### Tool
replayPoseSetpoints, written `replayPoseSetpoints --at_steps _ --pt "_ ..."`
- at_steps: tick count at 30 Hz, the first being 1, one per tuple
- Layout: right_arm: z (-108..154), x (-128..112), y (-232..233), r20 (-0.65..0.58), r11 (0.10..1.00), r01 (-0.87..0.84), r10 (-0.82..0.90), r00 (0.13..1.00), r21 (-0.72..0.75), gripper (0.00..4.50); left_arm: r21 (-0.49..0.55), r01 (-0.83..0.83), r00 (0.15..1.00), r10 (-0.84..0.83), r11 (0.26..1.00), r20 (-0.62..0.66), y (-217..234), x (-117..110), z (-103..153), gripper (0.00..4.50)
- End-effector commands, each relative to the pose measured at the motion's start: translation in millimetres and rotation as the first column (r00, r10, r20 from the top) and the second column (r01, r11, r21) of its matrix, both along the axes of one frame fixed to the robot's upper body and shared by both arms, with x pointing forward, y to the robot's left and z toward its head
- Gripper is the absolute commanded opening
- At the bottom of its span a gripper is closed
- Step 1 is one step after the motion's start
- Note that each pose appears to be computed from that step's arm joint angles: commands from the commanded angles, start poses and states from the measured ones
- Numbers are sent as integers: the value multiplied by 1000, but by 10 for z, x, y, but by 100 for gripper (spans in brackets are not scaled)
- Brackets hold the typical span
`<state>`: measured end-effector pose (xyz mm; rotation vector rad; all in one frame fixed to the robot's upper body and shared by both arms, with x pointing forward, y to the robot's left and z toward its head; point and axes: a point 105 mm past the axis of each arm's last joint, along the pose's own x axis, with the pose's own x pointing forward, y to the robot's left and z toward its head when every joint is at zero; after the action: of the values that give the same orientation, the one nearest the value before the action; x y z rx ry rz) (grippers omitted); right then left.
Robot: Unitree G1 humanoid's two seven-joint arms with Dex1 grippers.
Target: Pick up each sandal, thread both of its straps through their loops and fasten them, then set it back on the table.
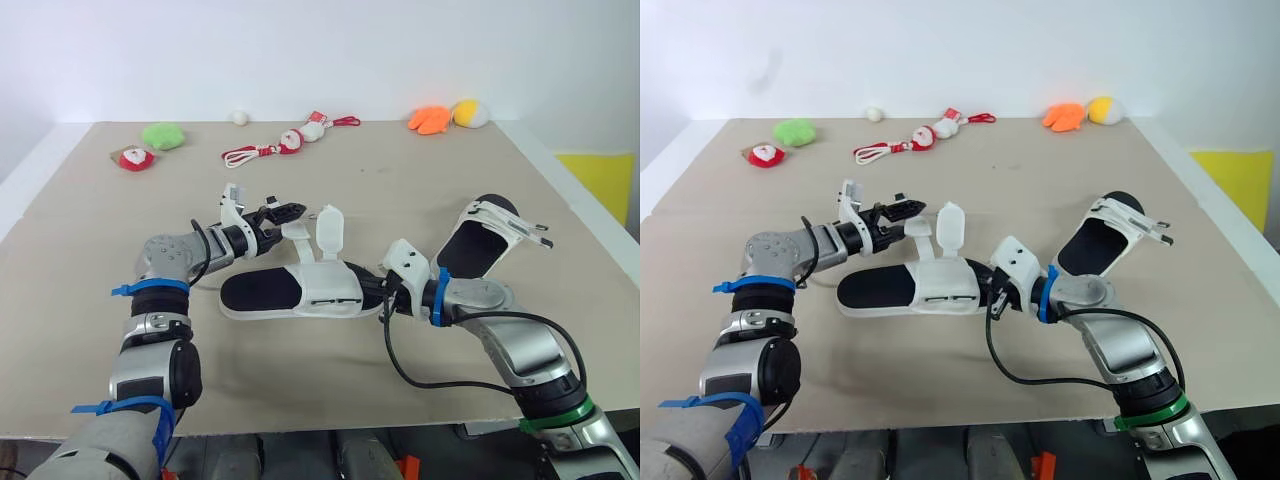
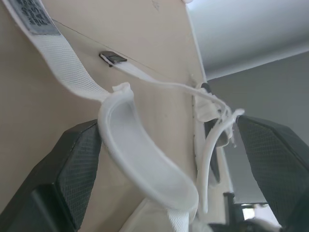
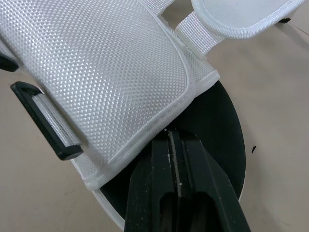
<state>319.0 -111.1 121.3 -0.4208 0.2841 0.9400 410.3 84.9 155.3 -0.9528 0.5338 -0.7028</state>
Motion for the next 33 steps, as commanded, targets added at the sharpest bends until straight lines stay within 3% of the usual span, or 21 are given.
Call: replayPoseSetpoints --at_steps 1,6,25,28,33 --pt "-109 3 -48 -35 999 27 -29 999 -44 3 -3 -3 1000 3 1000 -5 7 32 20 450" --pt "-95 2 -48 -31 999 25 -26 999 -48 3 6 -3 999 3 1000 -46 2 38 -104 450" --pt "-70 -14 25 -18 999 8 -9 1000 -40 3 -96 -149 986 141 984 -84 -34 342 -49 450" --pt "-66 -15 25 -15 999 10 -11 1000 -38 0 -93 -171 983 163 981 -86 -14 366 -65 361" --pt "-63 -20 30 -14 999 11 -12 1000 -35 0 -94 -200 978 193 975 -82 39 395 -75 106"
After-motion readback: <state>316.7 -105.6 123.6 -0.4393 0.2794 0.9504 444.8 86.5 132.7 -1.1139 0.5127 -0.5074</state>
